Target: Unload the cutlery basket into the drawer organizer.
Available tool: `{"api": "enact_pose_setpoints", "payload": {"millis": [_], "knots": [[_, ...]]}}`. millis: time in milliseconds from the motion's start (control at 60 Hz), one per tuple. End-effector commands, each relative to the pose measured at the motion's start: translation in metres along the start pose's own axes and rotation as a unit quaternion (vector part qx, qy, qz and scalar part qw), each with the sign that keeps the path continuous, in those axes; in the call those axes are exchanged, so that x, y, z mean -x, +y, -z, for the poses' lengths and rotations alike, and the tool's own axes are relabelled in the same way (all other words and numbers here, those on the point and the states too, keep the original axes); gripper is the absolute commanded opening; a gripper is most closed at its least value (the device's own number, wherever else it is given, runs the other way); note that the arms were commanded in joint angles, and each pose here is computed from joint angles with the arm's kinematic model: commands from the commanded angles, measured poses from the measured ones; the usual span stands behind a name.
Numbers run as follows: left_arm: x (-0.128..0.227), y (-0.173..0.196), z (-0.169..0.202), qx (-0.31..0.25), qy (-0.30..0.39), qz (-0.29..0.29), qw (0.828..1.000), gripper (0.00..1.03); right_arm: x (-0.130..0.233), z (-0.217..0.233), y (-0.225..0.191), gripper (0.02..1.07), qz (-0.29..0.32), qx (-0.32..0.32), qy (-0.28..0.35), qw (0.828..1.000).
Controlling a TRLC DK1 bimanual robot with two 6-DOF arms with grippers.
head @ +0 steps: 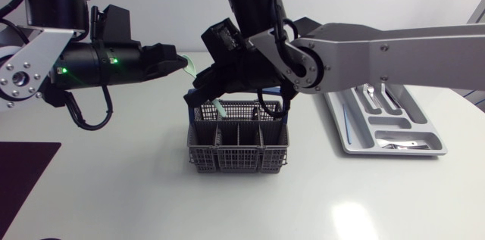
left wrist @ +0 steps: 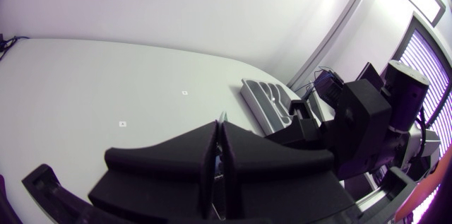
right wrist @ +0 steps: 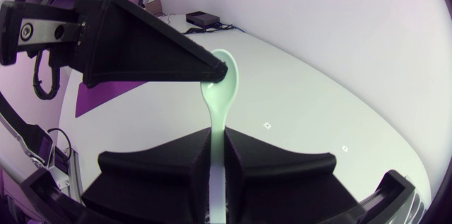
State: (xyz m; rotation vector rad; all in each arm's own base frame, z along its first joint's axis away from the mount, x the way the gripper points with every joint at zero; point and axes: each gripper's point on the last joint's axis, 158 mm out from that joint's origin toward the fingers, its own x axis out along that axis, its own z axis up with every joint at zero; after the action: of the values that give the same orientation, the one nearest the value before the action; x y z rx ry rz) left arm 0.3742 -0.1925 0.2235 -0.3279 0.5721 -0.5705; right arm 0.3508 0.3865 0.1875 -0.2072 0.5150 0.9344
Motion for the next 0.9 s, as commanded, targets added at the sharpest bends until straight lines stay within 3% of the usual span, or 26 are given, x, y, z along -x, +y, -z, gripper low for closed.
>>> {"api": "enact_pose_setpoints", "payload": {"millis": [0,67,383,650,733,800,883], "knots": [[0.006,-0.008,-0.009,-0.003,-0.017,0.012,1.0,0.04,-0.001,0.005,0.009,0.08,-0.013,-0.007,0.009,1.0],[0.007,-0.008,-0.009,-0.004,-0.019,0.012,1.0,0.05,0.001,0.005,0.01,0.08,-0.015,-0.007,0.011,1.0],[0.038,-0.038,-0.026,-0.058,-0.063,0.04,0.996,0.42,0.015,0.011,0.012,0.08,-0.03,-0.001,0.026,0.999],[0.066,-0.045,-0.047,-0.108,-0.098,0.034,0.989,0.46,0.054,0.032,0.003,0.08,-0.041,0.037,0.064,0.996],[0.067,-0.039,-0.04,-0.143,-0.085,0.022,0.986,0.48,0.074,0.045,-0.004,0.08,-0.055,0.043,0.082,0.994],[0.063,-0.034,-0.027,-0.17,-0.055,0.014,0.984,0.58,0.089,0.057,-0.013,0.08,-0.056,0.054,0.095,0.992],[0.06,-0.027,-0.013,-0.191,-0.036,0.008,0.981,0.6,0.106,0.073,-0.023,0.08,-0.058,0.067,0.109,0.99]]}}
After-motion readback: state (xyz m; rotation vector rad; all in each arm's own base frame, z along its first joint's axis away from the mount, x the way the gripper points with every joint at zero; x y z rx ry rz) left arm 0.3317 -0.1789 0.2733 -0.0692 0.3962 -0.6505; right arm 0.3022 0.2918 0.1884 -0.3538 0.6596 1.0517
